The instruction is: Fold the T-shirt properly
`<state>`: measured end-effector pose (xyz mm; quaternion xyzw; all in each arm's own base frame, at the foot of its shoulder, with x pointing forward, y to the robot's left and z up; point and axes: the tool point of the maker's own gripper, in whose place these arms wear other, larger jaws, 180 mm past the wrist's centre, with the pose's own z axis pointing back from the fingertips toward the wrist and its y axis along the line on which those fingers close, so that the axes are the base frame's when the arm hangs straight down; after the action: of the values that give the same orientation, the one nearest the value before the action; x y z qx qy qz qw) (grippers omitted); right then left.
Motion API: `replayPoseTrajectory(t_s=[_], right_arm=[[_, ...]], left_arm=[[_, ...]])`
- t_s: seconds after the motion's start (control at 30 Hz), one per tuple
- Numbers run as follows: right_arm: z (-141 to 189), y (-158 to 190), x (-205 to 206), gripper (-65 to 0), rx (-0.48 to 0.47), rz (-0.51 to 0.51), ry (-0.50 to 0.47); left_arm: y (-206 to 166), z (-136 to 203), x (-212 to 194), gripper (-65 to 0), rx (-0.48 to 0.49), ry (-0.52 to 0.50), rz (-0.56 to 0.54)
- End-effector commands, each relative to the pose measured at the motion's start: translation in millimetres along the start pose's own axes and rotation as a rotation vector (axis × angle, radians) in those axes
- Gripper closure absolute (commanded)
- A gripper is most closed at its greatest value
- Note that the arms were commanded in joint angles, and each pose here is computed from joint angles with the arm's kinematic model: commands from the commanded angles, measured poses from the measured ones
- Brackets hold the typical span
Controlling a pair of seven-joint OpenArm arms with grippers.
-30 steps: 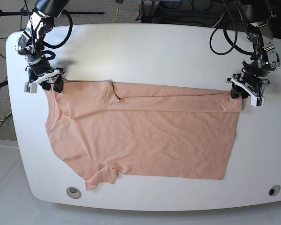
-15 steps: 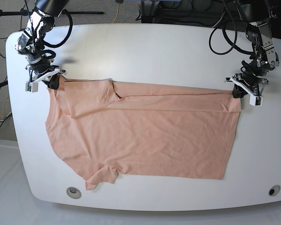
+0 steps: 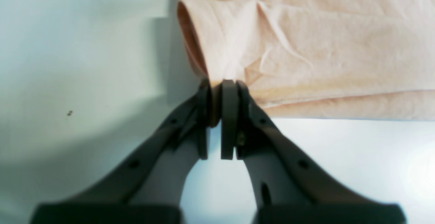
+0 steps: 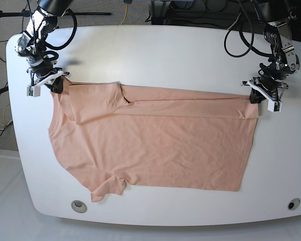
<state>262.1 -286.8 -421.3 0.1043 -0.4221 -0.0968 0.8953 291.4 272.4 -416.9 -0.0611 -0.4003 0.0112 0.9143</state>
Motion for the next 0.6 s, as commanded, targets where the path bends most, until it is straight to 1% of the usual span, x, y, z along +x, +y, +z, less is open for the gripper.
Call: replayPoseTrajectory(t_s=[0.0, 0.33, 0.47, 0.53, 0.57], right_arm=[[3, -5, 13, 0.0, -0.008, 0.014, -0.030], [6, -8, -2, 0.0, -0.026, 0.009, 0.006], [16, -10, -15, 0.0, -0.038, 0.023, 0.033], [31, -9, -23, 0.0, -0.045, 0.052, 0.046], [34, -9, -26, 0.0, -0.049, 0.057, 0.052]], left_arm=[[10, 4, 11, 0.0, 0.026, -0.027, -0.014], [7, 11, -6, 0.0, 0.026, 0.007, -0.020], [5, 23, -20, 0.0, 0.033, 0.032, -0.041], [2, 37, -37, 0.0, 0.032, 0.066, -0.063], [1, 40, -39, 0.0, 0.033, 0.068, -0.068]])
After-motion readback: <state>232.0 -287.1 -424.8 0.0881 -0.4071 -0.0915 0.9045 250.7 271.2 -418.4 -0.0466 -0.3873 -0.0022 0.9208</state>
